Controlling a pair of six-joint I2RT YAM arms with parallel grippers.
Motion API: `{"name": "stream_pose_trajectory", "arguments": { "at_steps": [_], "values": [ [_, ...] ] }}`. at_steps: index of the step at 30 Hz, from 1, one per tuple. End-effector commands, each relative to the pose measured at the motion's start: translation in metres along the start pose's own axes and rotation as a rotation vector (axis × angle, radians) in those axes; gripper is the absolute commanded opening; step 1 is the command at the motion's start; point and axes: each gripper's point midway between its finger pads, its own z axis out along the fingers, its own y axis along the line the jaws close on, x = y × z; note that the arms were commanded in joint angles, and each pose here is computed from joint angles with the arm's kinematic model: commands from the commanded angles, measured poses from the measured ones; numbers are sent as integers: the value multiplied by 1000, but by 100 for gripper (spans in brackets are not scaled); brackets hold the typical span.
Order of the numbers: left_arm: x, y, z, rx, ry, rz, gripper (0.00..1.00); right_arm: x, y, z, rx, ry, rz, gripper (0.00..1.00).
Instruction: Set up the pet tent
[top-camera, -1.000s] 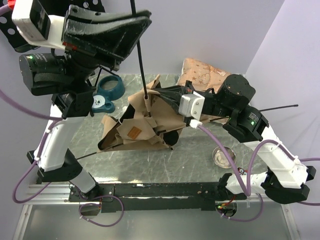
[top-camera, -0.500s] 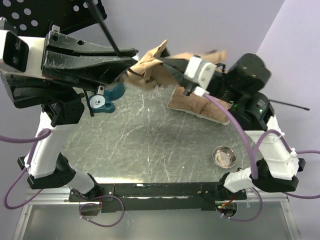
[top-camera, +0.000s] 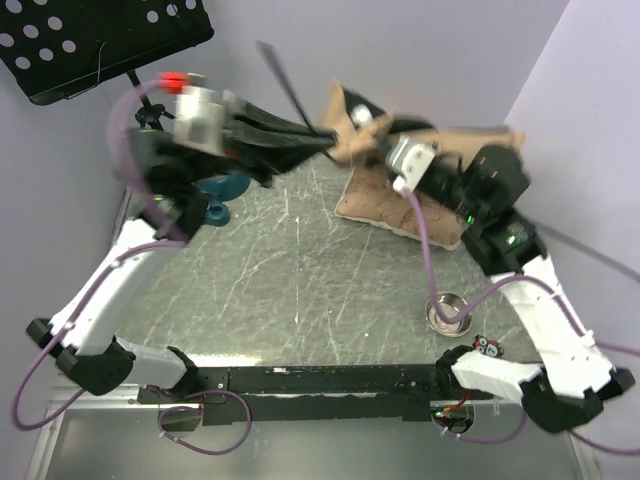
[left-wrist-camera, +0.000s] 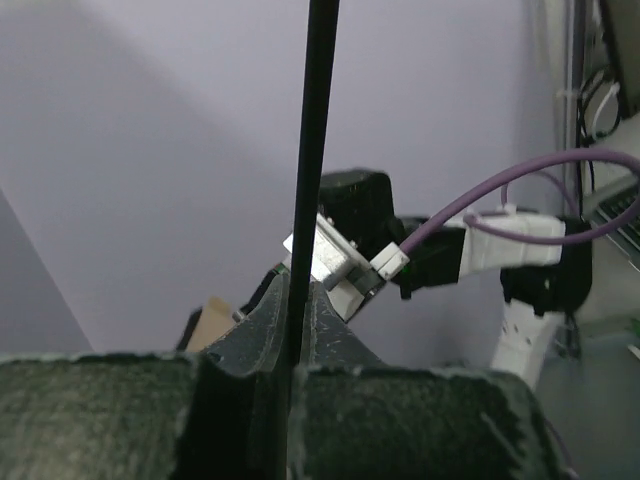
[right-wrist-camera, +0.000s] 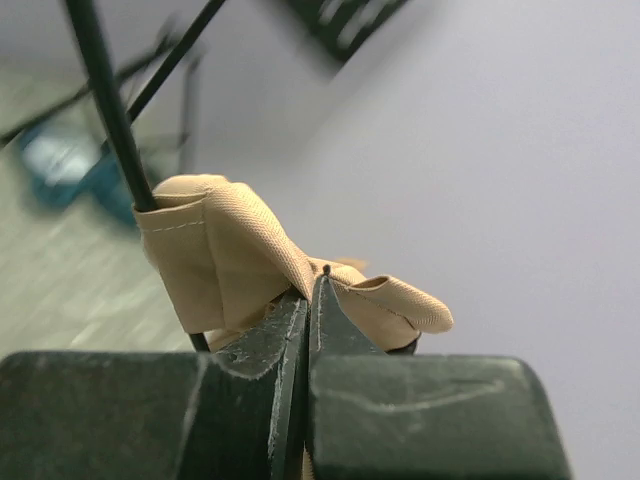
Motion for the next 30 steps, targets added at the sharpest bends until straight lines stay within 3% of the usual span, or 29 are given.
{"name": "stream_pose_trajectory", "arguments": {
  "at_steps": [1,4,10,16,22,27,28,30],
  "values": [
    [129,-22,-31,75,300,-377,1,21,53,-25,-47,-66,99,0],
    [175,-47,-45,99,414,-504,1,50,109,-34,-160,-33,233,0],
    [210,-67,-59,95,511,-664,1,56,156,-39,-277,-42,439,0],
    [228,-85,-87,48,598,-731,1,56,196,-38,-406,-47,477,0],
    [208,-87,-94,25,614,-741,1,20,199,-30,-470,-139,488,0],
    [244,-79,-100,-24,646,-845,1,42,216,-29,-487,-79,490,1],
    [253,-81,-103,-22,657,-878,1,45,221,-33,-503,-56,495,9],
    [266,-82,-110,-26,684,-935,1,48,226,-40,-524,-21,510,36]
  ]
}}
